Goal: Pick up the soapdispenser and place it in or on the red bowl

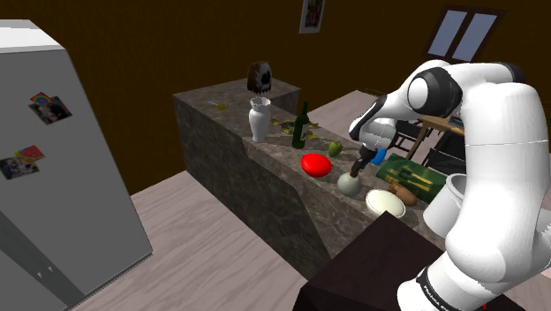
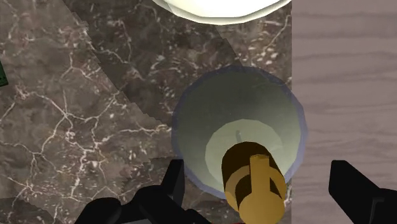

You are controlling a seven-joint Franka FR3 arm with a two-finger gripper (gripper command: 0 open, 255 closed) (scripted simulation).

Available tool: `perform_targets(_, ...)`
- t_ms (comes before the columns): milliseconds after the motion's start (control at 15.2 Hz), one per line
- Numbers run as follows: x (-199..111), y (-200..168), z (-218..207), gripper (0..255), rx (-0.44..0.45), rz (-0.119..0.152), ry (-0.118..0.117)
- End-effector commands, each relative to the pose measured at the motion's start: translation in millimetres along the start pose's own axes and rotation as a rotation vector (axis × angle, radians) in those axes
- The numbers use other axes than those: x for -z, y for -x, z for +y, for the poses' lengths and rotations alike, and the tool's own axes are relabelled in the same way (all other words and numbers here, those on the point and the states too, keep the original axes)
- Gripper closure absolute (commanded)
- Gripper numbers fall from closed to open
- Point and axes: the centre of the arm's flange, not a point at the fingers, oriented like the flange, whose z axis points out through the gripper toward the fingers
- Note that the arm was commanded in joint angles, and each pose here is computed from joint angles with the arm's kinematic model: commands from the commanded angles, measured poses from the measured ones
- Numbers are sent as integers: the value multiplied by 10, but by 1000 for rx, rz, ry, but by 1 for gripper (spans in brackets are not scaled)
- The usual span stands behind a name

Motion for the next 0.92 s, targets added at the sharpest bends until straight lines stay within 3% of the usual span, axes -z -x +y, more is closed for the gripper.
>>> perform_targets(0, -132, -15, -2, 0, 0, 0, 0)
perform_targets(528, -132, -15, -2, 0, 0, 0, 0)
perform_targets(594, -132, -15, -2, 255, 0, 0, 0)
perform_targets(858, -132, -16, -2, 255, 0, 0, 0)
